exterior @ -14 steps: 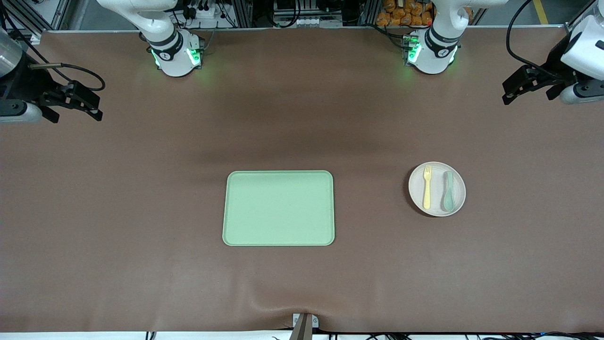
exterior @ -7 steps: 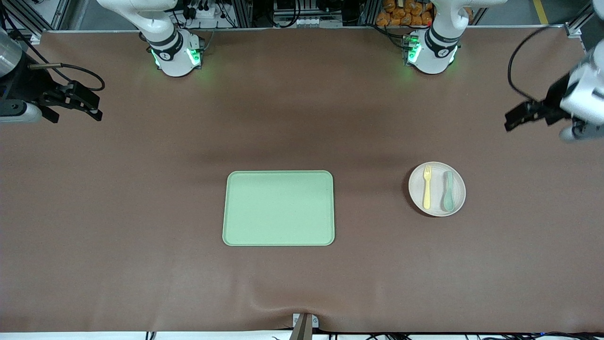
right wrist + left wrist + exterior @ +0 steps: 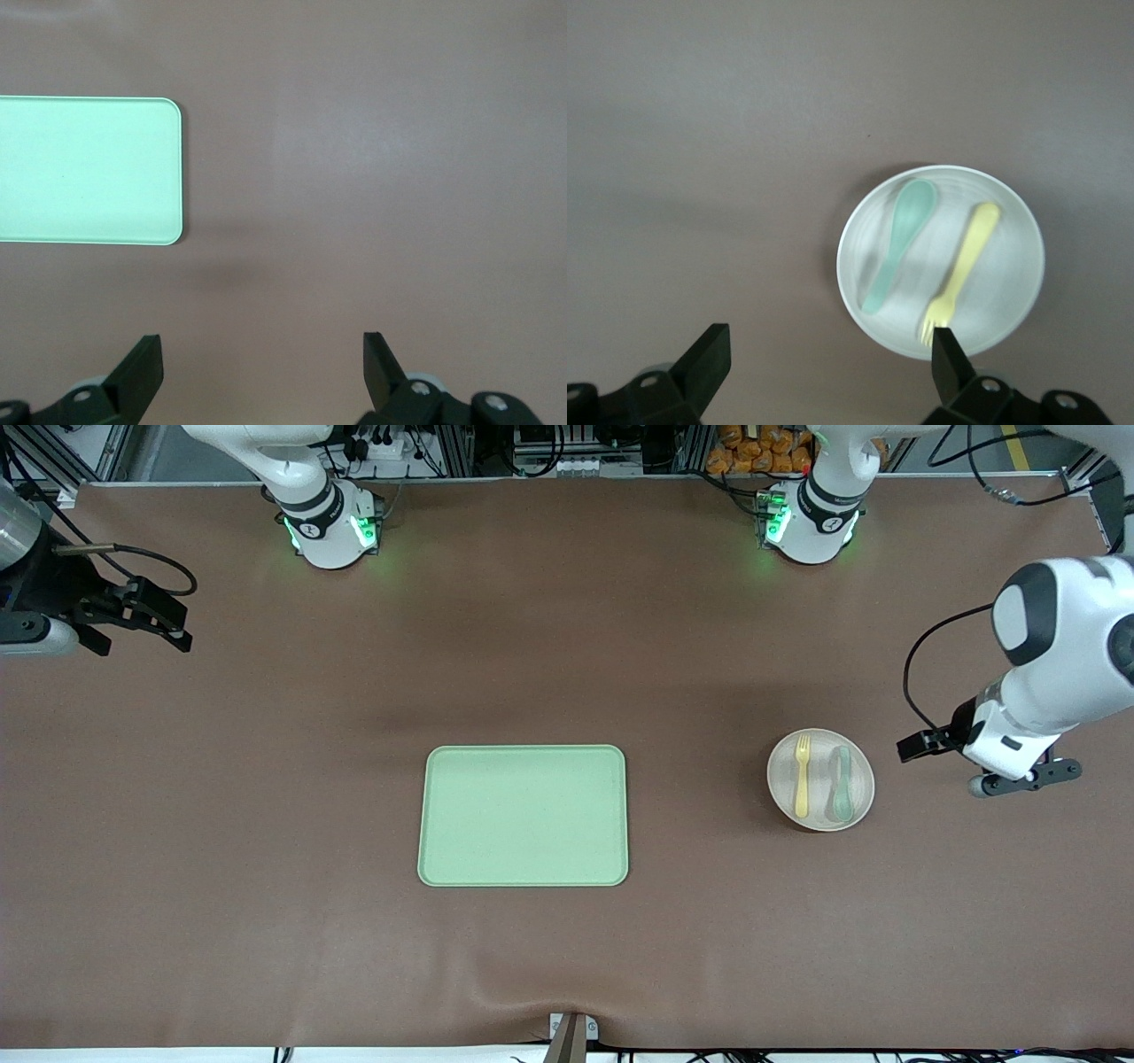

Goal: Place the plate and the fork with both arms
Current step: 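Reach the left gripper toward the rim of the white plate, then lower the left gripper and pinch the white plate's rim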

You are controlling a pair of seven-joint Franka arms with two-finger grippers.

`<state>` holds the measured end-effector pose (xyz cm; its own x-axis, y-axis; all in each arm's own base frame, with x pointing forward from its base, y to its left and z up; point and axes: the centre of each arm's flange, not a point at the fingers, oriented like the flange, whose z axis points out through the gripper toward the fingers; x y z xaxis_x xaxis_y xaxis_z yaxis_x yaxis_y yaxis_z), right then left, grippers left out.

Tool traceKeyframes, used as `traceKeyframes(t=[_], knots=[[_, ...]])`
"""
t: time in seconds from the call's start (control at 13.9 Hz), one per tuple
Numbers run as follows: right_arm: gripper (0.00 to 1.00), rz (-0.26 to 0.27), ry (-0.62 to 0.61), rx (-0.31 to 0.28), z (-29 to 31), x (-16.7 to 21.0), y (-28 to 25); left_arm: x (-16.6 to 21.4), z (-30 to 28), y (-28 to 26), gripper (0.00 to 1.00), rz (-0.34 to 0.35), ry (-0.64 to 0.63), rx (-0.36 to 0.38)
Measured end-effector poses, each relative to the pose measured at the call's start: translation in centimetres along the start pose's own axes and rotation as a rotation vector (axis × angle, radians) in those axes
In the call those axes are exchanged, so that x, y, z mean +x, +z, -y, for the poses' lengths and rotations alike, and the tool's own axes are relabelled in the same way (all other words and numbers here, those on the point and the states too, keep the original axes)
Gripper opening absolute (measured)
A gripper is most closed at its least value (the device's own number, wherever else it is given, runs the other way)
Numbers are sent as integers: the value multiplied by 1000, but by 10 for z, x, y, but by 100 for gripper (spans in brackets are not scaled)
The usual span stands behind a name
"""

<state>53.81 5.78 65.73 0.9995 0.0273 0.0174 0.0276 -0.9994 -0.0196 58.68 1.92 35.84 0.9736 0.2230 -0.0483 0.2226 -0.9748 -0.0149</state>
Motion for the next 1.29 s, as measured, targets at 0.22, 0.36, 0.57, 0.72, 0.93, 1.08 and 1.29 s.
traceKeyframes(t=[0.22,0.36,0.57,0.72,0.93,1.08,1.29], knots=[[100,0,0,0,0,0,0,4,13,49,100,38,-60,-47],[100,0,0,0,0,0,0,6,13,73,92,68,-79,-100],[100,0,0,0,0,0,0,11,24,112,80,94,-78,-175],[100,0,0,0,0,0,0,12,40,131,75,109,-76,-191],[100,0,0,0,0,0,0,14,50,140,69,118,-96,-204],[100,1,0,0,0,0,0,15,49,147,64,116,-107,-213],[100,3,1,0,-1,0,0,14,47,157,57,123,-138,-239]])
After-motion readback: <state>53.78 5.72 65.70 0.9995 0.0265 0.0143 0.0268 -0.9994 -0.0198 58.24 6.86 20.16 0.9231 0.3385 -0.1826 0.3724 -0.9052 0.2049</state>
